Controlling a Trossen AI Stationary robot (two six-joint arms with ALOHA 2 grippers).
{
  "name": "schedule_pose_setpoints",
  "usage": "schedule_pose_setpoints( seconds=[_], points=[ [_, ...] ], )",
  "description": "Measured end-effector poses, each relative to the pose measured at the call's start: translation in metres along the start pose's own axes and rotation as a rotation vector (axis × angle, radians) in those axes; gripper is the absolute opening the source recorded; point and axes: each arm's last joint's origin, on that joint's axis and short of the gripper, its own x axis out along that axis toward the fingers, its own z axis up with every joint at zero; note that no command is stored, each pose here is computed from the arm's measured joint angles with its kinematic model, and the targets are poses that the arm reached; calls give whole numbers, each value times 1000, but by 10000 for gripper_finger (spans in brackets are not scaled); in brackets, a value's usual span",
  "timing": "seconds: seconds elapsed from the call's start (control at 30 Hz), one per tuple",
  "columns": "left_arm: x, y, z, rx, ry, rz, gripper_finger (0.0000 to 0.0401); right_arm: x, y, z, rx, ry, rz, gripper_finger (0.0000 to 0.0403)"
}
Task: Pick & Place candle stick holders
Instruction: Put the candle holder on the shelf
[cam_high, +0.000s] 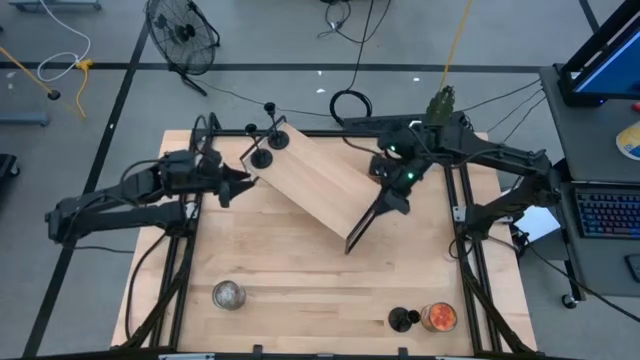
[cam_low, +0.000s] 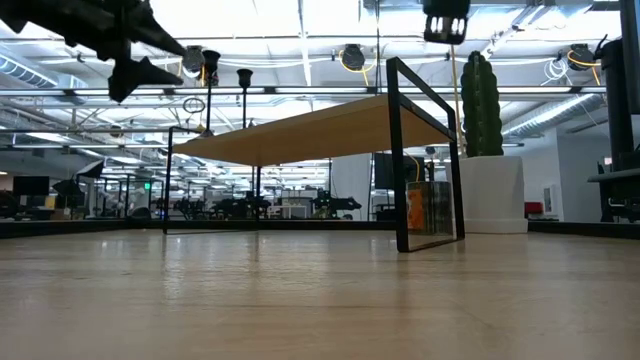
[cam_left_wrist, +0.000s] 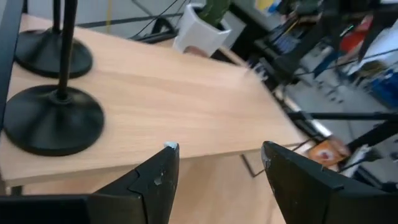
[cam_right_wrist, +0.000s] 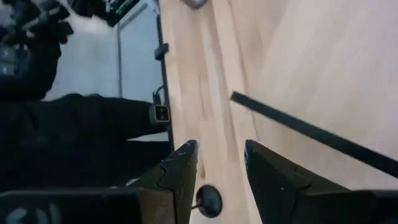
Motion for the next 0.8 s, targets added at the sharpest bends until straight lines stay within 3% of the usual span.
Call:
schedule_pose_setpoints(
  seconds=[0.27,0.5,0.67,0.8],
  points=[
    [-11,-4,5,-16,-77,-55,237,1,26,-20,-66,50,-4,128],
    [-9,-5,6,-97,-83,-62,237,9,38,-32,-93,87,-39,128],
    [-13,-3,7,-42,-145,26,237,25,36,-42,-38,158,-66,128],
    [-22,-6,5,30,-178,19,237,32,41,-52,12,185,-154,128]
  ],
)
